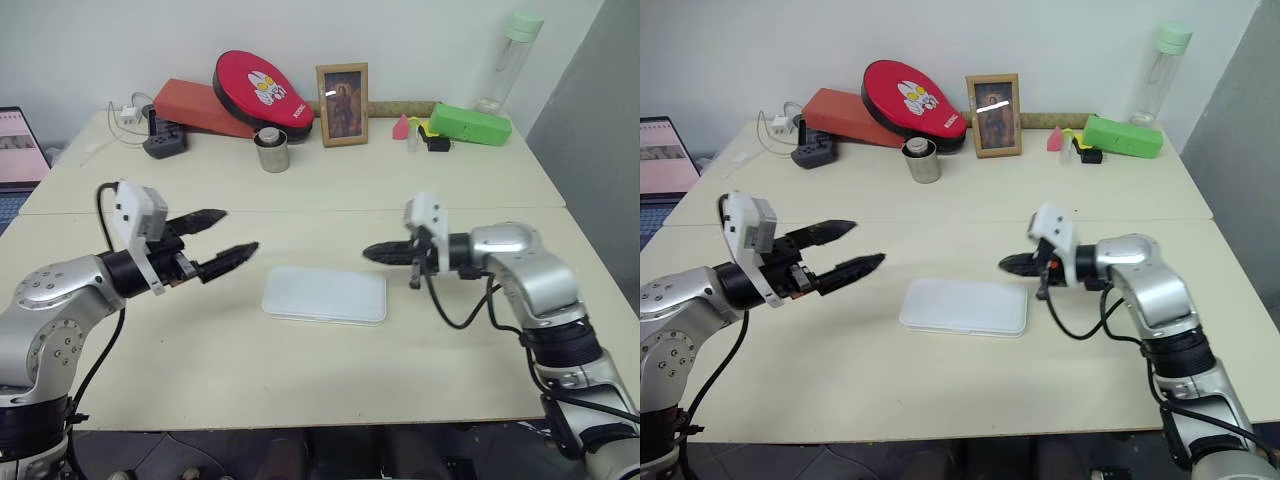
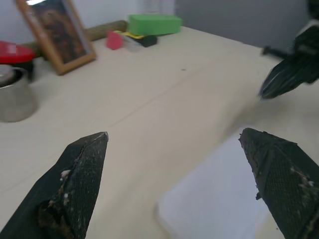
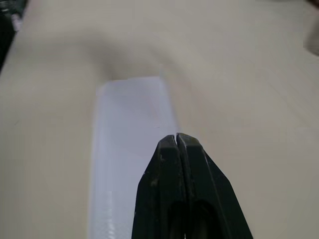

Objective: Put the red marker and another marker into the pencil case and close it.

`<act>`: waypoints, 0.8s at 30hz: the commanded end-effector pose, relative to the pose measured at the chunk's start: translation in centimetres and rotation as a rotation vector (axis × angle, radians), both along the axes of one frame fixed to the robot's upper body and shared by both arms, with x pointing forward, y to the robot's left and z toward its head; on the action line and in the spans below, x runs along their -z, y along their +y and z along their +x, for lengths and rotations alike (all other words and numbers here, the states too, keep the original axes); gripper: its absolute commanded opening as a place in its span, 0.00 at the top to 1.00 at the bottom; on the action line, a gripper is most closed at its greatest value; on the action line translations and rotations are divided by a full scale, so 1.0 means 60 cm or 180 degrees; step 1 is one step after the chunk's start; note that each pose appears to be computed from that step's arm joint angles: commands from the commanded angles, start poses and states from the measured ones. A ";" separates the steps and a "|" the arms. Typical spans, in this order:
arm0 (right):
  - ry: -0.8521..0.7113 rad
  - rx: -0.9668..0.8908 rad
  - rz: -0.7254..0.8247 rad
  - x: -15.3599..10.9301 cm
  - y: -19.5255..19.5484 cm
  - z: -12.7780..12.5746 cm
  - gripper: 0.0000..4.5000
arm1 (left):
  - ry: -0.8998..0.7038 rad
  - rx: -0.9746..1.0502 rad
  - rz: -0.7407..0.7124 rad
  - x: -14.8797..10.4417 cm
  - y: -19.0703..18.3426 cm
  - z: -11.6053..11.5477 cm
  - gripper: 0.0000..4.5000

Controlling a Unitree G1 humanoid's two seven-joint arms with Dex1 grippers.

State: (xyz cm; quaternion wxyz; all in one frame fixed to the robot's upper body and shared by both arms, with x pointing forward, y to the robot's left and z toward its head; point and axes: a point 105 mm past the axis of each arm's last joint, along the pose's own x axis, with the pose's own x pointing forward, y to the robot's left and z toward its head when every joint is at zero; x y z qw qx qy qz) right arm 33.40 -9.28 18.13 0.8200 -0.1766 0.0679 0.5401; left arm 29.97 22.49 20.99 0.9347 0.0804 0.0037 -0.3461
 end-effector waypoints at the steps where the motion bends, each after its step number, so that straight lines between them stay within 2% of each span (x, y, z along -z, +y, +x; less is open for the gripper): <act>1: 0.0000 0.0663 0.0038 -0.003 -0.079 0.025 0.79 | -0.0198 -0.0593 0.0074 -0.006 0.066 0.024 0.00; 4: 0.0006 0.0965 0.0069 -0.002 -0.109 0.036 0.62 | -0.0126 -0.0827 0.0155 0.013 0.098 0.035 0.00; 9: -0.0041 0.1166 0.0128 -0.007 -0.127 0.039 0.39 | -0.0107 -0.0950 0.0096 0.021 0.120 0.052 0.00; 16: -0.0009 0.1232 0.0254 0.001 -0.119 0.038 0.01 | -0.0038 -0.0846 0.0077 0.039 0.107 0.053 0.00; 24: 0.0036 0.1276 0.0420 0.007 -0.116 0.030 0.01 | 0.0059 -0.0740 0.0046 0.044 0.098 0.037 0.00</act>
